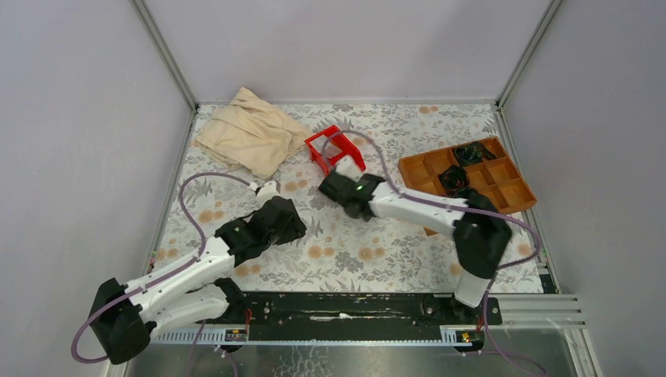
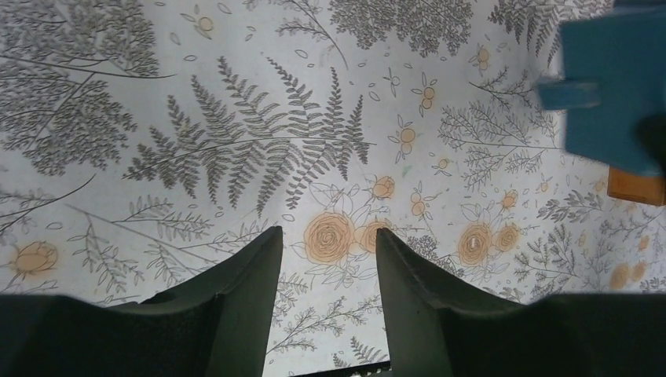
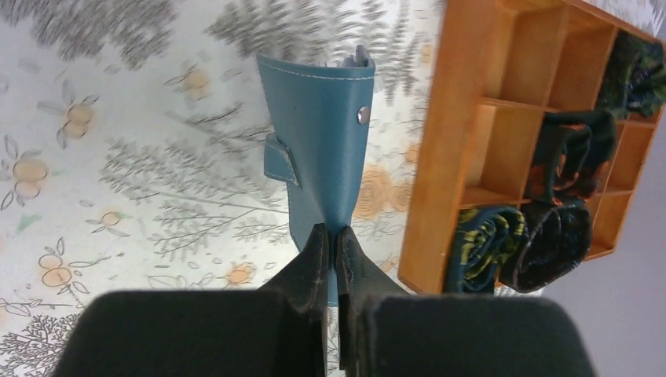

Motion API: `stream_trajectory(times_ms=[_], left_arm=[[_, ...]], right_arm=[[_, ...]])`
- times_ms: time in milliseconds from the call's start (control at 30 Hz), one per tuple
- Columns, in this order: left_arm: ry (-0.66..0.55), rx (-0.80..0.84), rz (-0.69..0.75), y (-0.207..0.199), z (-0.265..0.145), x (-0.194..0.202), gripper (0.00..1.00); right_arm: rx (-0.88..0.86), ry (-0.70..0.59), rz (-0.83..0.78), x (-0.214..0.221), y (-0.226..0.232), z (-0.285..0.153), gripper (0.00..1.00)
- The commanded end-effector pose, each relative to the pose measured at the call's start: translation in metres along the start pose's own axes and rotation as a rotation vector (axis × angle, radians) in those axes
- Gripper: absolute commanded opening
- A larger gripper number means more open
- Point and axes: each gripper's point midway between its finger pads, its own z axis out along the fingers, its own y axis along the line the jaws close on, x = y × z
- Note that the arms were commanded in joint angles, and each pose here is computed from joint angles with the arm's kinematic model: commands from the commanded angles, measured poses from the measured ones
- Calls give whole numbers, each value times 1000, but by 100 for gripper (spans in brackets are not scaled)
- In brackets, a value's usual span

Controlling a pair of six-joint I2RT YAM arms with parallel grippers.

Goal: Put the credit cards into the card holder
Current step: Turn over the card holder at the center of the board.

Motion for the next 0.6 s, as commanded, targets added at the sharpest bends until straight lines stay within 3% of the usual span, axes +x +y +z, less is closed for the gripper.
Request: stream_trajectory(times_ms=[0, 133, 233, 400, 567], left_arm=[[-52, -68, -50, 24, -10, -4, 55], [-89, -68, -91, 34, -21, -7, 54], [-124, -88, -103, 43, -28, -12, 55], [-150, -102, -115, 49, -33, -16, 55], [-171, -102, -132, 49, -34, -20, 55]], right_arm=[[143, -2, -173, 3, 30, -2, 0], [81, 0, -221, 5, 87, -5, 7], [-40, -6, -200, 3, 128, -19, 30], [-194, -10, -119, -5, 155, -38, 49], [-247, -28, -60, -9, 152, -51, 51]])
